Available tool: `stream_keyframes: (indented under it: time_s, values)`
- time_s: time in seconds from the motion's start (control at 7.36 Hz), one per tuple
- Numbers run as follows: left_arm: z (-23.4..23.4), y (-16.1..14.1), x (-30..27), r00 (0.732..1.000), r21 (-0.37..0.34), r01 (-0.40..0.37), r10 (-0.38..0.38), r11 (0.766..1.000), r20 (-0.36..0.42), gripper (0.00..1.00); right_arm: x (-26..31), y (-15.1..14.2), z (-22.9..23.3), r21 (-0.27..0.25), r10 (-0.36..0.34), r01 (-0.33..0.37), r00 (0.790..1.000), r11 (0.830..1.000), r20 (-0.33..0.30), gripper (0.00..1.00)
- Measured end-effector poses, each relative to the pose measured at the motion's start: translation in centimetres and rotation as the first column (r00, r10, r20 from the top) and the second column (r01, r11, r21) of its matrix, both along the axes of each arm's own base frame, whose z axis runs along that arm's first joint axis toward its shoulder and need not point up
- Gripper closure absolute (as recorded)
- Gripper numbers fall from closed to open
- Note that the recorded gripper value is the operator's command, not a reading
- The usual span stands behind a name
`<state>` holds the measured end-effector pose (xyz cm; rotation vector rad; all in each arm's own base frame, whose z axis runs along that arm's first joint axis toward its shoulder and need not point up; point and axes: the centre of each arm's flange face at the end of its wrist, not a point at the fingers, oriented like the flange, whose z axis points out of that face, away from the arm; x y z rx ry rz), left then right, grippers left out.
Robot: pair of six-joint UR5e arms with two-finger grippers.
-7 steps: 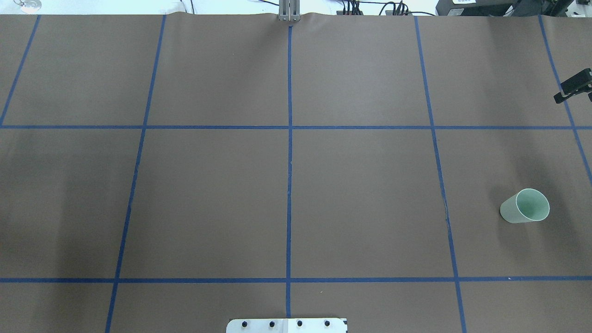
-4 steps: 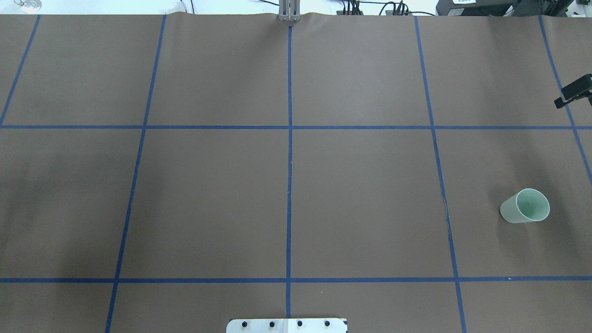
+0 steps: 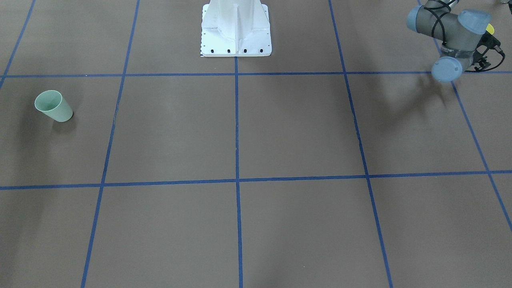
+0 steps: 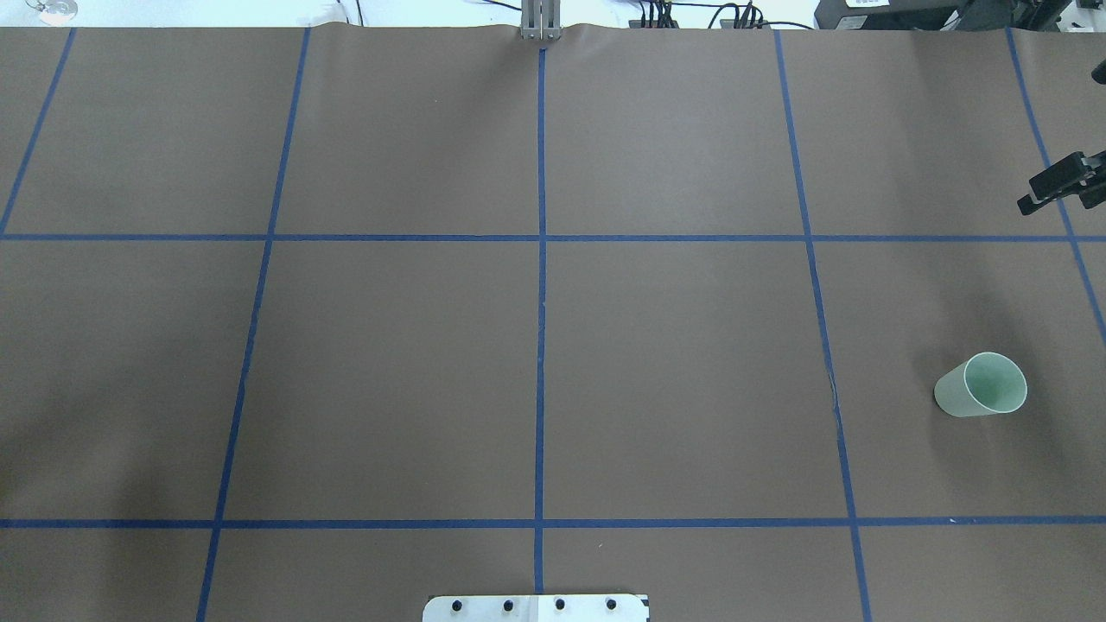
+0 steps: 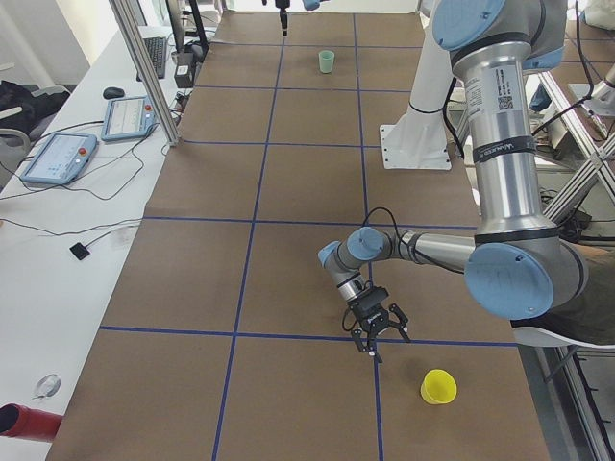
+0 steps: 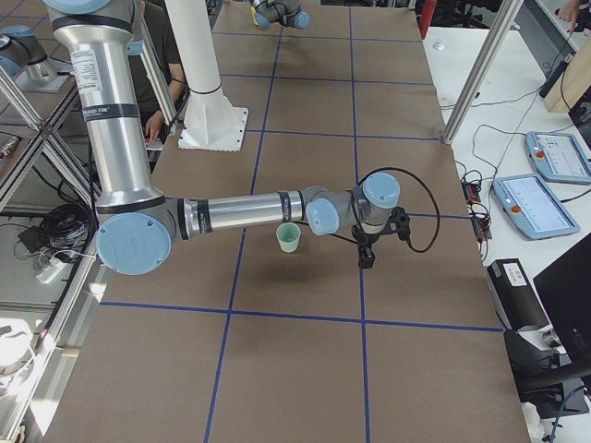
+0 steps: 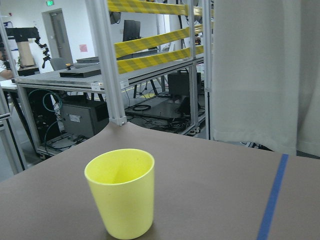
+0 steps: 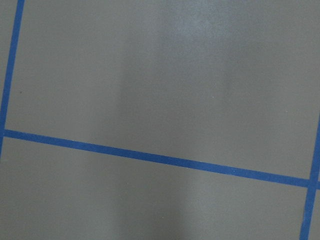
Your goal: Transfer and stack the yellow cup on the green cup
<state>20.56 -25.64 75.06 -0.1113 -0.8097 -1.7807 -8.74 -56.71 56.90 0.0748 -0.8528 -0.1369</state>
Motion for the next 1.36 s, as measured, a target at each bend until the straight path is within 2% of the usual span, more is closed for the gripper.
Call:
stream_keyframes:
  time_s: [0.27, 0.54, 0.95, 1.36]
  values:
    - [2.7, 2.3, 1.1, 0.996, -0.005, 0.022, -0.021, 1.000, 0.088, 0.01, 0.1, 0.9, 0.1, 0.003, -0.005, 0.005, 1.000, 1.000, 0.001, 0.00]
    - [5.7, 4.1, 0.4, 0.991, -0.011, 0.003, -0.002, 1.000, 0.134, 0.01, 0.2, 1.4, 0.3, 0.001, -0.006, 0.006, 1.000, 1.000, -0.001, 0.00]
    - [7.7, 6.1, -1.3, 0.986, -0.024, -0.031, 0.034, 0.999, 0.166, 0.01, 0.2, 1.5, 0.4, -0.004, -0.005, 0.005, 1.000, 1.000, 0.000, 0.00]
    - [8.1, 7.1, -1.1, 0.989, -0.038, -0.041, 0.046, 0.998, 0.144, 0.01, 0.0, 1.6, 0.1, -0.003, -0.004, 0.004, 1.000, 1.000, 0.005, 0.00]
